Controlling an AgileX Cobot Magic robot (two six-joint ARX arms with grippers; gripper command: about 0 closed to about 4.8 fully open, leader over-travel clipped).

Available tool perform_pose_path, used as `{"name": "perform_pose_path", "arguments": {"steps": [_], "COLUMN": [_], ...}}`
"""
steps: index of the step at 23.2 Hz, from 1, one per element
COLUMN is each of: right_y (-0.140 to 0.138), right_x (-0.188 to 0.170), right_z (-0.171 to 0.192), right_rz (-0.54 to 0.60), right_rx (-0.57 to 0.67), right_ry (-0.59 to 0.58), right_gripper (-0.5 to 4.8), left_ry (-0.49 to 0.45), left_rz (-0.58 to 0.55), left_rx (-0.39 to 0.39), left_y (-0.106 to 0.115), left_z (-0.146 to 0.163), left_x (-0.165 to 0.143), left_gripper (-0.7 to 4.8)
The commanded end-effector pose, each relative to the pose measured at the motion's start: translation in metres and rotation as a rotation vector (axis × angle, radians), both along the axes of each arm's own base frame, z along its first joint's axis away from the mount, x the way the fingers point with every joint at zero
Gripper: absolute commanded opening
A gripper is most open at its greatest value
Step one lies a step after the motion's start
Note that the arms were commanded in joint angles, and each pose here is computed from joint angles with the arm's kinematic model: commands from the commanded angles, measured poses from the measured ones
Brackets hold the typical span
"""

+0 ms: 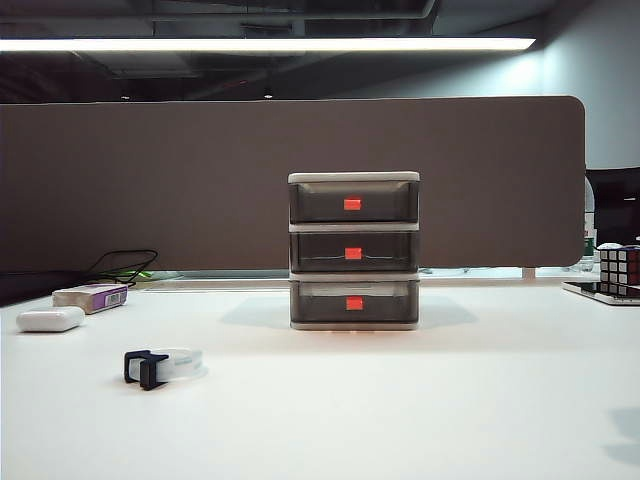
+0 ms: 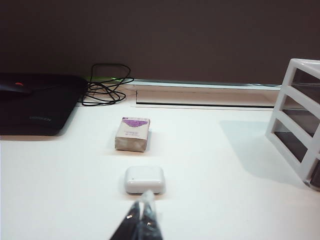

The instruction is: Open the second layer of the drawer on the table, pick up the transparent tape on the table and put it in, and finally close the drawer.

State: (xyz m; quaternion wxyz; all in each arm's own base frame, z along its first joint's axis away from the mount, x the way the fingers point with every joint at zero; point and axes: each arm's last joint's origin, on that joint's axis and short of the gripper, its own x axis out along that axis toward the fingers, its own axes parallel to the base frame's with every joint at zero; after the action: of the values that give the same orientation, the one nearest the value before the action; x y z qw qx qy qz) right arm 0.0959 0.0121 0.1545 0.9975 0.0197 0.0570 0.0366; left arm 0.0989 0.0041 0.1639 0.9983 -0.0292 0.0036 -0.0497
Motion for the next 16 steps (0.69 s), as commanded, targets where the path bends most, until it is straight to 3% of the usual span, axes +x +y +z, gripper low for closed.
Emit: {"name": "perform_pose_path", "arguments": {"steps": [1,10,13,16], "right_y": [0.0001,0.0001,0.0021,0.0068], "right_x": [0.0004,0.0004,0.0002,-0.0009], "right_z": [-0.0003,-0.0003,-0.0003,-0.0003], "right_rz": [0.001,0.001,0.069,0.231], "right_rx": [0.000,0.000,0.016,0.067], "right_ry": [-0.013,-0.013,-0.011,0.000], "right_gripper": [-0.04,-0.04,-0.04,-0.04], "left_ry": [-0.016,-0.014,0.007,0.052], "left_rz": [-0.003,-0.023,-0.180,-0.346], "left_rx": [-0.001,-0.018,-0.100,-0.185], "left_y": [-0.0001,-0.0006,-0.0051,-0.0096], "left_z": [0.0031,0.0031,0.0028,0.0016], "left_x": [-0.0003,-0.0003,-0.0012,-0.0030], "left_gripper": [-0.05,-0.05,-0.05,-0.05]}}
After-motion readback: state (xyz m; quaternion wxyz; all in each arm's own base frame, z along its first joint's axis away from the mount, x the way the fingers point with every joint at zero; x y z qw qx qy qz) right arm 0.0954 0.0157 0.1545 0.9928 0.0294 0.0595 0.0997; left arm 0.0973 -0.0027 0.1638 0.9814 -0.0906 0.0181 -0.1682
